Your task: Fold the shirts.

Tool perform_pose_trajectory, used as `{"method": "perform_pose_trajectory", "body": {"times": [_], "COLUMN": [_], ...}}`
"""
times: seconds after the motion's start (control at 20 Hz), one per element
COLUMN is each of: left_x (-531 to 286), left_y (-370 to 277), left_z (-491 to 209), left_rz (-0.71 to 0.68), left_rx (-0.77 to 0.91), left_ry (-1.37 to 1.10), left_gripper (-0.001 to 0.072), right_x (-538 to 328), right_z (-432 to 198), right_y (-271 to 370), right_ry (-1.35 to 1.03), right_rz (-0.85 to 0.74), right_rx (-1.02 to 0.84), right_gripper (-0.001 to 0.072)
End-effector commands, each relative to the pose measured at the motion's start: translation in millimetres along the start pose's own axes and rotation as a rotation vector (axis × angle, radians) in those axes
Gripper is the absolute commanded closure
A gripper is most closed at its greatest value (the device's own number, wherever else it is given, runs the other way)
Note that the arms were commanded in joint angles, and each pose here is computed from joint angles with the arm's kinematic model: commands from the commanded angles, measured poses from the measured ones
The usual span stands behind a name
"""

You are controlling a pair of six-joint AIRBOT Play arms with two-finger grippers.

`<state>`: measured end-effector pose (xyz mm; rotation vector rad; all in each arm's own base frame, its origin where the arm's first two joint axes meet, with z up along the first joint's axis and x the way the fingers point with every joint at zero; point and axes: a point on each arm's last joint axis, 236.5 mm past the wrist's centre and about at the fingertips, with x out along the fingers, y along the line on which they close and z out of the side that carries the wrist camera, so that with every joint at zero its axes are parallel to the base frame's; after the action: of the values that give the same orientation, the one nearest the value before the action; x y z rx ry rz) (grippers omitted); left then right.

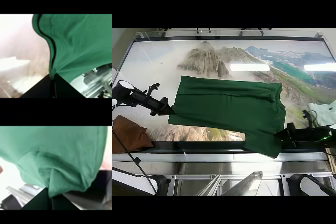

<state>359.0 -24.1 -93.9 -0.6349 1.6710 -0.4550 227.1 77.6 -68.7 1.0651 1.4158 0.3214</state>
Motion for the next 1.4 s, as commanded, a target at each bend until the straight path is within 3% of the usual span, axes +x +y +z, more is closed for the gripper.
{"method": "perform_pose_trajectory", "body": {"times": [0.0,0.1,0.45,0.65,0.85,0.9,0.95,1.0,1.05,1.1,1.2,1.25,1.3,1.35], "left_x": [-10,-30,-68,-51,-19,-16,-13,-14,-20,-29,-57,-76,-99,-119], "left_y": [-32,-63,-82,-74,-64,-57,-54,-53,-53,-58,-73,-80,-85,-85], "left_z": [-3,17,98,145,179,187,193,195,195,192,189,189,189,187], "left_rz": [-0.12,-0.183,-0.109,-0.102,-0.094,-0.09,-0.092,-0.092,-0.104,-0.127,-0.186,-0.22,-0.249,-0.255], "left_rx": [0.05,0.12,0.148,0.136,0.131,0.107,0.088,0.081,0.078,0.086,0.114,0.118,0.128,0.136], "left_ry": [0.018,-0.048,-0.206,-0.242,-0.275,-0.312,-0.339,-0.355,-0.36,-0.358,-0.374,-0.406,-0.451,-0.489], "left_gripper": [0.068,0.068,0.068,0.0689,0.0695,0.0672,0.0554,0.0406,0.0406,0.0406,0.0407,0.0407,0.0407,0.0407], "right_x": [-18,-33,-32,2,44,47,47,44,37,28,-3,-20,-36,-49], "right_z": [12,48,184,251,272,272,271,269,266,262,257,262,270,278], "right_y": [50,84,146,142,111,106,105,107,112,117,128,123,111,96], "right_ry": [-0.067,-0.187,-0.294,-0.289,-0.241,-0.235,-0.232,-0.228,-0.221,-0.209,-0.2,-0.216,-0.241,-0.258], "right_rz": [0.197,0.265,0.22,0.201,0.175,0.17,0.166,0.171,0.182,0.199,0.211,0.162,0.094,0.02], "right_rx": [-0.038,-0.105,-0.299,-0.324,-0.311,-0.313,-0.332,-0.345,-0.37,-0.405,-0.503,-0.534,-0.533,-0.512], "right_gripper": [0.0687,0.0687,0.0687,0.0686,0.0686,0.0686,0.0676,0.0604,0.0402,0.0336,0.0336,0.0278,0.0111,0.0055]}}
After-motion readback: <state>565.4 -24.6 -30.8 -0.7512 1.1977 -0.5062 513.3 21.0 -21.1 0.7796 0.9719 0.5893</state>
